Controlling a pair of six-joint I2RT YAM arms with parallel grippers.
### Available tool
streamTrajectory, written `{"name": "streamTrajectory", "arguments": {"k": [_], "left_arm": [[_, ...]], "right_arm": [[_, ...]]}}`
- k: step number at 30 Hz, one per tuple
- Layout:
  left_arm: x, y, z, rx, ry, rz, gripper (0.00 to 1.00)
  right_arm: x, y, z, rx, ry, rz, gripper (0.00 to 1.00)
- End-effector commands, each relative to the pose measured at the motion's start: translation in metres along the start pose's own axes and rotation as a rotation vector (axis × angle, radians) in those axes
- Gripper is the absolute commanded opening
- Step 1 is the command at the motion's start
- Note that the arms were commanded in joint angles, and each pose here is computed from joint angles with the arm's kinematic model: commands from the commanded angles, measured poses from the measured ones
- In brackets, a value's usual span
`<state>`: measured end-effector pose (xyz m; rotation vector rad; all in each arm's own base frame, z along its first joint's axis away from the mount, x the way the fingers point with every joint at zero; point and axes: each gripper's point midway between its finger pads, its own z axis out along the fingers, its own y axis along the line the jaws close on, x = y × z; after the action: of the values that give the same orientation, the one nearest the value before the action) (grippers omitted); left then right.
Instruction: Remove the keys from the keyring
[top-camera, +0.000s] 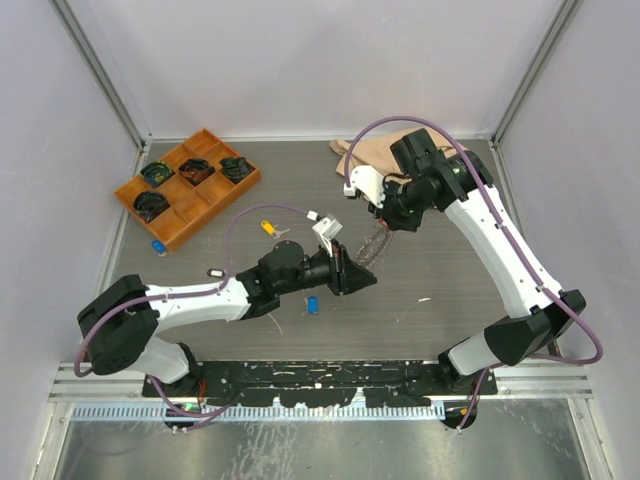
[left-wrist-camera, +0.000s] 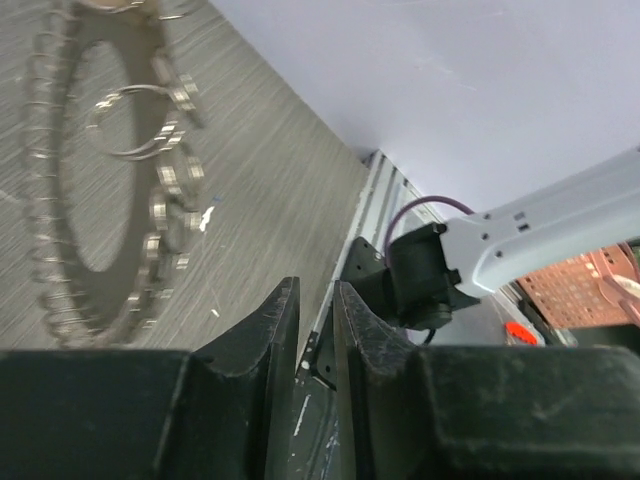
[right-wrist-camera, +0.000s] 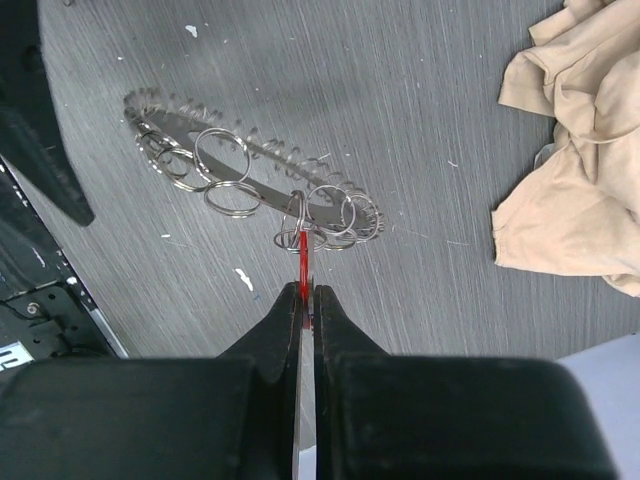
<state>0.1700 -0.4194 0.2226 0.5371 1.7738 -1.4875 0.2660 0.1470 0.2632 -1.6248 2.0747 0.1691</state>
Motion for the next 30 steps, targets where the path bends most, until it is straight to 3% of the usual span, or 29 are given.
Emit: {"name": "streamTrajectory", "arguments": {"k": [1,9,30], "left_arm": [[-0.022,0.014,0.007,-0.115,-0.083,-0.021,0.23],[-0.041,0.043,-0.005,-0.304,-0.145,0.052,0.27],[-0.074,0.06,-0.026,-0.367,-0.212,0.121,0.3]], "right_arm": [[-0.018,-0.008,-0.012,0.046,-0.078,0.008,0.01],[-0.019,-0.003,-0.011,0.022,-0.088,0.012,0.01],[-0.023,0.004,-0.013,-0.012,-0.116,0.007,0.01]]}}
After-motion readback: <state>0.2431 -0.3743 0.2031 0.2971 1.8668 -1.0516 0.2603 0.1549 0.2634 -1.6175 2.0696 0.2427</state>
